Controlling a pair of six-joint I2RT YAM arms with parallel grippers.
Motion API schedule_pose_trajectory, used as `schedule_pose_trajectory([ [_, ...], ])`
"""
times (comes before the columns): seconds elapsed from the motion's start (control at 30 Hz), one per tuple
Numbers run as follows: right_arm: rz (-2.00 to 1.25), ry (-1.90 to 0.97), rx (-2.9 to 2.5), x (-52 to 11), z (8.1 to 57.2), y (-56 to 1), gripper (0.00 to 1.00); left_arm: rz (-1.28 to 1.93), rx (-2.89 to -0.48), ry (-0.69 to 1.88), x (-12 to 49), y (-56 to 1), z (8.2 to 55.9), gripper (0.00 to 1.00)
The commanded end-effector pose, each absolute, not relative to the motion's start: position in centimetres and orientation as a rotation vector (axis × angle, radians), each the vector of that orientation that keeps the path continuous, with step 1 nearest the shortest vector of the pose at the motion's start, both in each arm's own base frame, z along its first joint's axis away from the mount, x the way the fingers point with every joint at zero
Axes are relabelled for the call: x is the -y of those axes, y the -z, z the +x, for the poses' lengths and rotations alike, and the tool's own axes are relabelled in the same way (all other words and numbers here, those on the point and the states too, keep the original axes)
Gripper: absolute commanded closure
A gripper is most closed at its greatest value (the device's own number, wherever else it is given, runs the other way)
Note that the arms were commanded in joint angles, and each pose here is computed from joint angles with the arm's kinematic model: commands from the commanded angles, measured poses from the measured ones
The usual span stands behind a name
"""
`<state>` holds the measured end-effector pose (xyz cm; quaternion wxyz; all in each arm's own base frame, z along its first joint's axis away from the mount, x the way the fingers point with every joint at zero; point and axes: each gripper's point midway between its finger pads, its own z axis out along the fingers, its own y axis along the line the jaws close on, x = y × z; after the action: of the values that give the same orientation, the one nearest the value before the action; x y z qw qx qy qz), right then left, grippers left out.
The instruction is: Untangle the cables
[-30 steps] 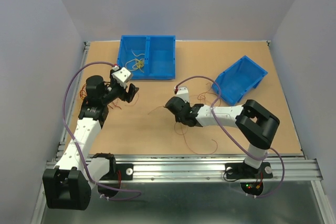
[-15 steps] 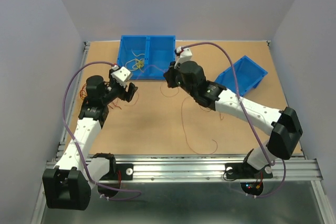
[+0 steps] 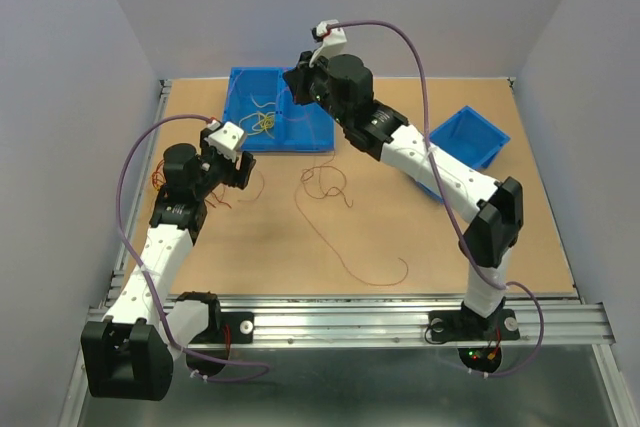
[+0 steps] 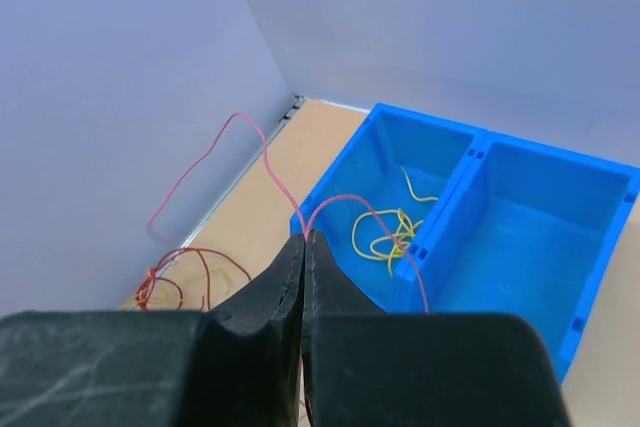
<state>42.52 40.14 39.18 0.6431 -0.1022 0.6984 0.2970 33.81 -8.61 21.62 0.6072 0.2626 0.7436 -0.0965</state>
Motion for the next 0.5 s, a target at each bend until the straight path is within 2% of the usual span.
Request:
schedule_pose_trajectory([
  [0.0,-0.230,-0.793,-1.562,-40.4,45.8,-40.1,0.99,0.580,-1.666,0.204,8.5,-22.9,34.3,0.23],
  [0.03,-0.224,-0.808,-1.578,-40.2,47.4,-39.1,0.99,0.579,-1.668,0.203,8.5,-22.8,34.3,0.23],
  [0.13,-0.205,-0.849,-1.529,-40.2,48.6,-41.2,0.99,0.580,-1.666,0.201,8.5,-22.9,34.3,0.23],
  [0.27,-0.200,-0.857,-1.487,-40.2,48.7,-43.0,0.99,0.610,-1.660,0.220,8.9,-22.6,34.1,0.23],
  [0.47,-0.170,-0.812,-1.535,-39.4,50.0,-40.5,0.99,0.690,-1.660,0.344,11.0,-21.8,34.4,0.23],
])
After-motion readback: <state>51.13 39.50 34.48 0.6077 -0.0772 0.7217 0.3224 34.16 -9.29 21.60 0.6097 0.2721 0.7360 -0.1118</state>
